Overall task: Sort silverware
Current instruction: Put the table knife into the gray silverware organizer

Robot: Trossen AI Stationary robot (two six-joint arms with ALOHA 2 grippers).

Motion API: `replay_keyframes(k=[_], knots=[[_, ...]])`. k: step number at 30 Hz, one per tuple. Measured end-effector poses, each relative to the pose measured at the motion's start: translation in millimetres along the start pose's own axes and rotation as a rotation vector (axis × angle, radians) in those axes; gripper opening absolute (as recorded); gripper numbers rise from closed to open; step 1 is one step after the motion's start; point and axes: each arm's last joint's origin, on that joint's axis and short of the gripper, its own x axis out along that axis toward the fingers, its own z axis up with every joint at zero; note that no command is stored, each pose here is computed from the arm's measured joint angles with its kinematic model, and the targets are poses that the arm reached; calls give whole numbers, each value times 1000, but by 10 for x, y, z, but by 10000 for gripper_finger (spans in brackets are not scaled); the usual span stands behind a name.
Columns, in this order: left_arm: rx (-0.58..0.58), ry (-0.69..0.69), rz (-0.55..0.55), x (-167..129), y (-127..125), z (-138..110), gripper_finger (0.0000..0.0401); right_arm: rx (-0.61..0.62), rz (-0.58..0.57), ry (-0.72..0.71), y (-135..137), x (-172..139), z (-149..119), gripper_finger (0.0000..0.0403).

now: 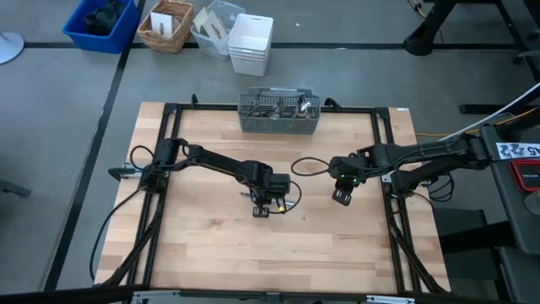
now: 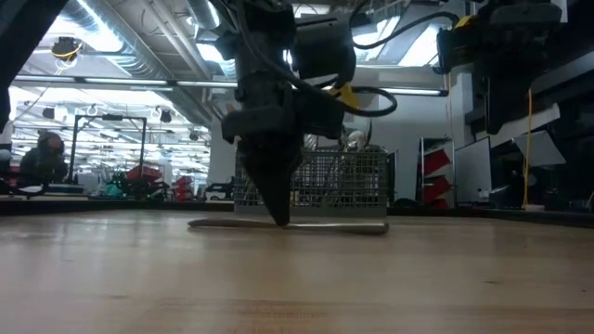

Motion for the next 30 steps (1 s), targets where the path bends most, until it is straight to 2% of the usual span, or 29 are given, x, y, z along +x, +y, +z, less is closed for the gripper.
replay_keyframes(k=[6,14,21,30], knots=[[0,-8,1,-19,0,6,1,-34,-8,-34,7,0,24,98],[0,-17,4,-30,1,17,4,-52,5,-57,20,-1,46,98],[-2,-23,74,-35,23,24,5,-52,5,-56,20,0,45,98],[-1,-25,77,-41,23,25,1,-54,6,-58,22,0,48,98]])
